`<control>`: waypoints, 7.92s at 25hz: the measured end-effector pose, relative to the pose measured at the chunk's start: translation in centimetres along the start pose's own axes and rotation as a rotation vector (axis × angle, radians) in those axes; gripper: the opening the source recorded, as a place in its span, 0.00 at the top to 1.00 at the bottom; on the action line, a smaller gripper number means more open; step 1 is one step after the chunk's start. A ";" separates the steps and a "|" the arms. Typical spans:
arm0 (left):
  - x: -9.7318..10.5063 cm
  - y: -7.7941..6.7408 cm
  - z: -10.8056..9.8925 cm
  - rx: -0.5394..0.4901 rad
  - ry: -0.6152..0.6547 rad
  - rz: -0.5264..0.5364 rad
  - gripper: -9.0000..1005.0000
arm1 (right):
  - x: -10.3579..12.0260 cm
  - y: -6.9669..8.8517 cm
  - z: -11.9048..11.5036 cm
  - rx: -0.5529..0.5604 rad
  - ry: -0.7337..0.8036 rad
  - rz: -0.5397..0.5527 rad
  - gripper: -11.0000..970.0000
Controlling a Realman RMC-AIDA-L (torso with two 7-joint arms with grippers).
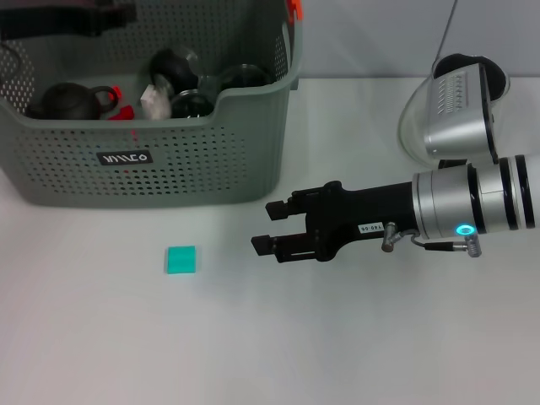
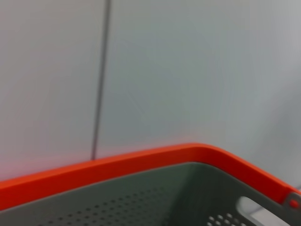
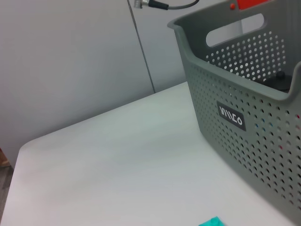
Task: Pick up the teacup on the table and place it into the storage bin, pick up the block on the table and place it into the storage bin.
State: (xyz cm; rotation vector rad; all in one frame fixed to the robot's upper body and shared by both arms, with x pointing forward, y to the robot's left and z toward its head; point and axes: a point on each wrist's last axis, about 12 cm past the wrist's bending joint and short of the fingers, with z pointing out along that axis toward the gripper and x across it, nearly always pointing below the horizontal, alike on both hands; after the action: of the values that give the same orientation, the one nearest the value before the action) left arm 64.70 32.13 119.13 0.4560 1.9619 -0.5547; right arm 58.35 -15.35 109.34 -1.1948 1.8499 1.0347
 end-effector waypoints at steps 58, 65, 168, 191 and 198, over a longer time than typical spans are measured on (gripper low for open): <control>11.0 -8.5 3.4 0.324 0.653 0.681 0.05 | 0.2 -0.2 -0.4 0.011 -0.011 0.034 0.31; 11.1 -8.7 3.5 0.333 0.655 0.680 0.05 | 0.2 -0.2 -0.4 0.012 -0.010 0.030 0.31; 5.3 -9.7 -1.1 0.521 0.455 0.371 0.55 | 0.3 -0.4 -0.8 0.025 -0.019 0.023 0.31; -1.4 -1.2 -2.6 0.161 -0.045 0.115 0.48 | 0.8 0.1 -1.2 -0.021 -0.015 0.039 0.31; 0.1 -0.6 -0.6 0.091 0.005 0.070 0.46 | 0.9 0.1 -1.3 -0.015 -0.016 0.047 0.31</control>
State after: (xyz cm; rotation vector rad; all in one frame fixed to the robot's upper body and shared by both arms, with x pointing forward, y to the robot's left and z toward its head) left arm 63.88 32.03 119.40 0.5809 1.9231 -0.6004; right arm 57.77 -16.78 109.12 -1.1534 1.8683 1.0829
